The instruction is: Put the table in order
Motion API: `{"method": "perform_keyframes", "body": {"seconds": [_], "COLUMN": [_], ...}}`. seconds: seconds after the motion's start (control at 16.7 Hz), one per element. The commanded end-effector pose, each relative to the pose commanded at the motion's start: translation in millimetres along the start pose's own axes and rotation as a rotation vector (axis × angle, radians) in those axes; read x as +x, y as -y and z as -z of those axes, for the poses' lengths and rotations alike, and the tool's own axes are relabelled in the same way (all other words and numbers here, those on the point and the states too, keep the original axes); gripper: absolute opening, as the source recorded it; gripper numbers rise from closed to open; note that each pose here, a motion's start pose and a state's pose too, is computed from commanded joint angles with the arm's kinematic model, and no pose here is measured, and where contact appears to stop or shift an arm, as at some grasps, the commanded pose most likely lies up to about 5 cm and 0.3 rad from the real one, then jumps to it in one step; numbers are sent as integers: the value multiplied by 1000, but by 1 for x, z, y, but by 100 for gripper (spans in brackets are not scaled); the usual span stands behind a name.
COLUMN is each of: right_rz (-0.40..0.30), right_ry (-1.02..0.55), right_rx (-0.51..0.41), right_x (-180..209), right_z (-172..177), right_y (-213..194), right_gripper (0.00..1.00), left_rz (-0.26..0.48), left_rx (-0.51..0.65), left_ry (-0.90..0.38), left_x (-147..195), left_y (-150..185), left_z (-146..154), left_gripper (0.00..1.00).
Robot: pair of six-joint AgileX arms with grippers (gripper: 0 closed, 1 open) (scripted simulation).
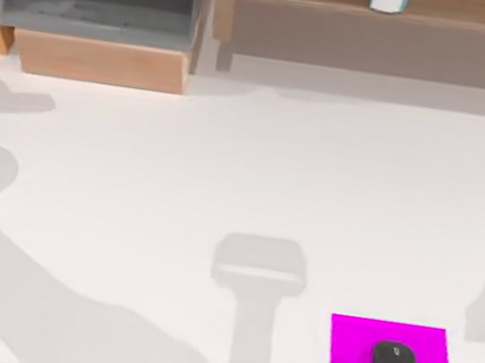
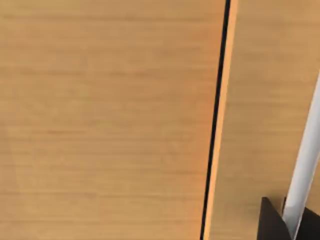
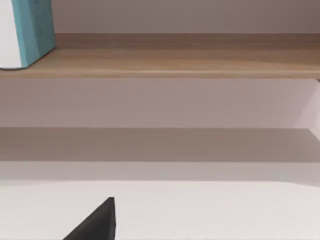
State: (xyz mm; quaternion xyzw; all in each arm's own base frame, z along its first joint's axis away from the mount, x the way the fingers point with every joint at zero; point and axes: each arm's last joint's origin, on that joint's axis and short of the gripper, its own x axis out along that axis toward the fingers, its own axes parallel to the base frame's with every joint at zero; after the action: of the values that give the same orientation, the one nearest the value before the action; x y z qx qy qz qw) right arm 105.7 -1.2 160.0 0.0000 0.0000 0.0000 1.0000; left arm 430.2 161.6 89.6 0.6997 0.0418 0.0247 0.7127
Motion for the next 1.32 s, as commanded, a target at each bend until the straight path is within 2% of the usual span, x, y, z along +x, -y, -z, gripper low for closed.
{"method": "perform_keyframes", "body": {"seconds": [0.36, 1.14, 1.32], "right_rz": [0, 0, 0], "right_ry": [0, 0, 0], "right_rx": [0, 0, 0], "right_x": [0, 0, 0], "right_z": [0, 0, 0], "right_y": [0, 0, 0], "right_gripper": [100, 100, 100], "left_rz": [2, 2, 2], "left_rx": [-4, -4, -4], "left_ry": [1, 1, 1], "left_x": [9, 9, 9], "left_y": [0, 0, 0], "left_z": [-2, -2, -2], "left_gripper": [0, 98, 100]}}
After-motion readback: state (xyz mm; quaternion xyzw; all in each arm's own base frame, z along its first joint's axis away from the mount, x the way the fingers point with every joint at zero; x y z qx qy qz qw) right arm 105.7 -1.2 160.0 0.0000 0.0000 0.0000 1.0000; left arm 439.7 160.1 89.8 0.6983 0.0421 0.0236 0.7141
